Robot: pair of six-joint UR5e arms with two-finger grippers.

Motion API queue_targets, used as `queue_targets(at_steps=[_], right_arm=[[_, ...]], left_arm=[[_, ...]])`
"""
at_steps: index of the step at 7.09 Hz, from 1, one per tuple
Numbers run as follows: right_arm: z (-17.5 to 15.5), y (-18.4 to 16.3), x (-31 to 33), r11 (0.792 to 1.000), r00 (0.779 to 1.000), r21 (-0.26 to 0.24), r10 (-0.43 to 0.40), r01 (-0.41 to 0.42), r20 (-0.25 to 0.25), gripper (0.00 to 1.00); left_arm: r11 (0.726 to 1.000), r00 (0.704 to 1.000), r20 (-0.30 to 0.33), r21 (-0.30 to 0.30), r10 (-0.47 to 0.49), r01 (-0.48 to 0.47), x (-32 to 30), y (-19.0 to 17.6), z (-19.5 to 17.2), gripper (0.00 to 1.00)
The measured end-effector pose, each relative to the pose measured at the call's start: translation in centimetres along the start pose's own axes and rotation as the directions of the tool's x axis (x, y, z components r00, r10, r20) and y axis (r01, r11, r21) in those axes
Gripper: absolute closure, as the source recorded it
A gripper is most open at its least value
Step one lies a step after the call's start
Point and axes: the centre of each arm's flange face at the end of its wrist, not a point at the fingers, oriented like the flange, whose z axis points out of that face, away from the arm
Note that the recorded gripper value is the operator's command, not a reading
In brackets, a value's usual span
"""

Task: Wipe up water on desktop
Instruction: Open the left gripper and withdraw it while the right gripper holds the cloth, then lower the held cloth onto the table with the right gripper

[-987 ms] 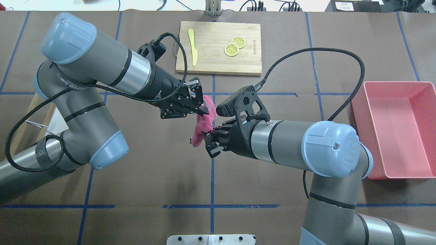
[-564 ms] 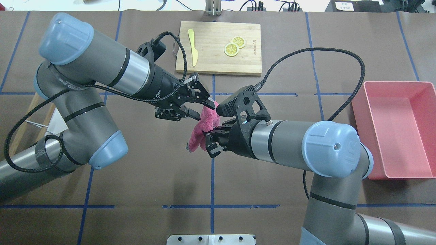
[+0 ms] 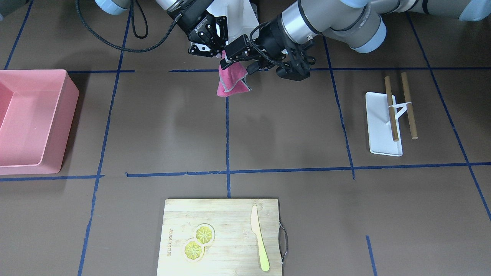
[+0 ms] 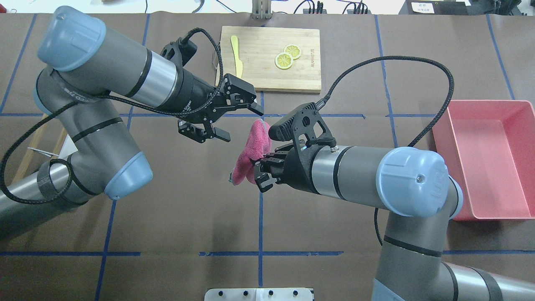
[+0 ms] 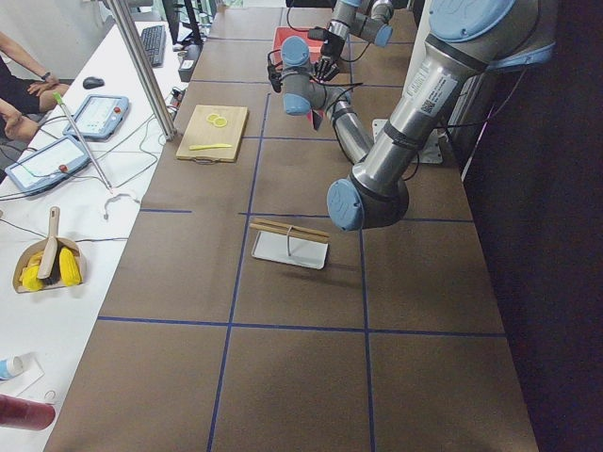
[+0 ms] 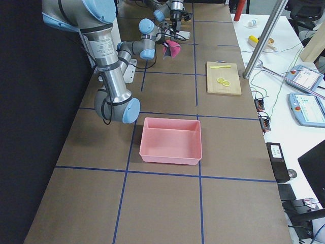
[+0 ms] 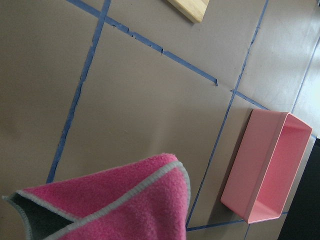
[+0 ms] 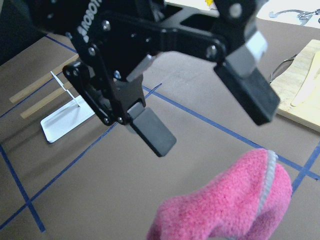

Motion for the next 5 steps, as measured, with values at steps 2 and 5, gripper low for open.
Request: queue_targets(at_steps=[2, 5], right_arm=[[-1.6, 0.1, 0.3, 0.997, 0.997, -0.062, 0.035, -0.039, -0.065, 1.0], [-3.9, 1.3, 0.7, 0.953, 0.966, -0.271, 0.07, -0.139, -0.25, 1.0]], left_arm=[[0.996, 0.999, 0.038, 0.085, -0.009, 0.006, -0.1, -3.6, -3.2, 0.0], [0.983, 0.985, 0.171, 0.177, 0.016, -0.046, -3.4, -6.4, -8.5, 0.0]])
